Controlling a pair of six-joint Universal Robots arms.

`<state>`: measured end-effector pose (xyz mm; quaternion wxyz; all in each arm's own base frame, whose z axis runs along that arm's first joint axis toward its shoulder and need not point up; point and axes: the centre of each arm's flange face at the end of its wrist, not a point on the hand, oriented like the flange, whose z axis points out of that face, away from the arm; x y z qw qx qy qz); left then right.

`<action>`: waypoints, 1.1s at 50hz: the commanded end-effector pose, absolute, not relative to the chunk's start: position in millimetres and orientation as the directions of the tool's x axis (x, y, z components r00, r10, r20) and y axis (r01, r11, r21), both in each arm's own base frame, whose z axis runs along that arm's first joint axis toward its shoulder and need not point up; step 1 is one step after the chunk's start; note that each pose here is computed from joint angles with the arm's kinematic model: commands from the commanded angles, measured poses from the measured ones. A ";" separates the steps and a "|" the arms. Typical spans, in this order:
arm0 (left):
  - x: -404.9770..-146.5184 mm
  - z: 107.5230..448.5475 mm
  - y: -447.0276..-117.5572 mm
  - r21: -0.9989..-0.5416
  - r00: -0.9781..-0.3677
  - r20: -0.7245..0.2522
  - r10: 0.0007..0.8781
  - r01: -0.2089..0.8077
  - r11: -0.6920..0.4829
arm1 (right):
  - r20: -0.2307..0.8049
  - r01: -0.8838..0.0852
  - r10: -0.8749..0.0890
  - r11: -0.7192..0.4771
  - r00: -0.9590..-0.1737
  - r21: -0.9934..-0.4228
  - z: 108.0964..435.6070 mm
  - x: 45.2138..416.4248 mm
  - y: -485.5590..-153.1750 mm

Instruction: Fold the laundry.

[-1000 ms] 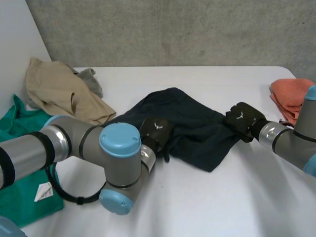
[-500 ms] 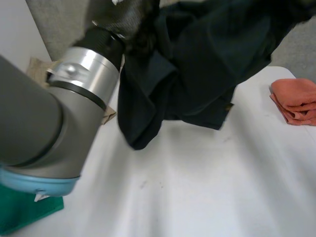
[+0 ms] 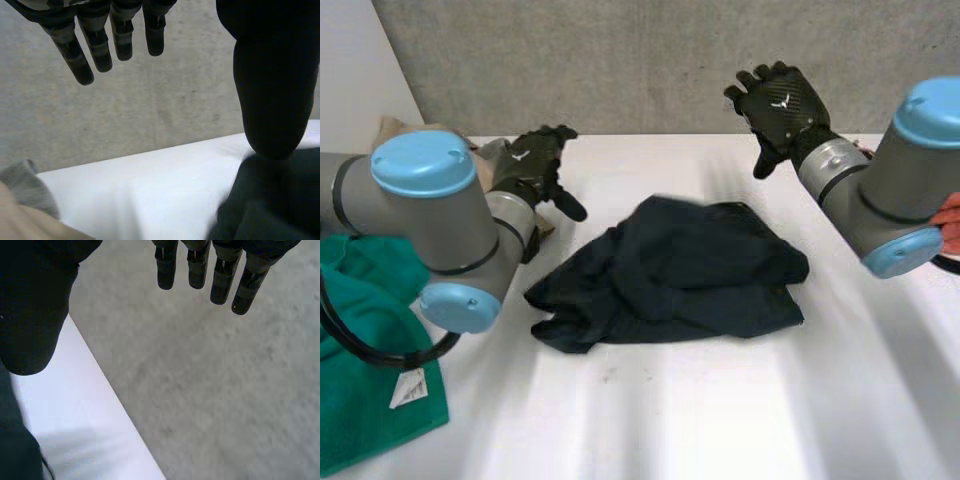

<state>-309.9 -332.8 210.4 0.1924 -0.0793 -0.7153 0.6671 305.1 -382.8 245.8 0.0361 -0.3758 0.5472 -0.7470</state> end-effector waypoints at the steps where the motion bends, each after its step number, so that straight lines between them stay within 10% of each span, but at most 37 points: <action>1: -295.6 255.4 -324.1 -0.987 -0.915 0.152 0.372 -0.164 0.002 | 0.509 -0.368 -0.395 -0.380 -0.765 -0.849 257.7 296.8 -381.4; 14: -332.0 241.7 -238.1 -0.987 -0.835 -0.162 0.526 0.139 -0.084 | 0.495 -0.433 -0.471 -0.241 -0.730 -0.868 255.8 270.9 -327.0; 24: -372.3 193.9 -237.9 -0.928 -0.741 -0.372 0.559 0.315 -0.200 | 0.440 -0.560 -0.630 -0.009 -0.640 -0.828 203.3 259.3 -284.2; 38: -396.6 139.4 -291.6 -0.900 -0.733 -0.434 0.524 0.377 -0.218 | 0.358 -0.575 -0.751 0.036 -0.555 -0.817 172.3 259.6 -255.2; 49: -341.9 190.3 -431.8 -0.801 -0.879 -0.460 0.123 0.352 -0.484 | 0.386 -0.584 -0.748 0.002 -0.540 -0.812 164.2 263.2 -255.2; 55: -346.0 177.7 -417.8 -0.805 -0.849 -0.490 0.198 0.353 -0.478 | 0.406 -0.580 -0.726 -0.012 -0.555 -0.815 160.5 261.7 -257.9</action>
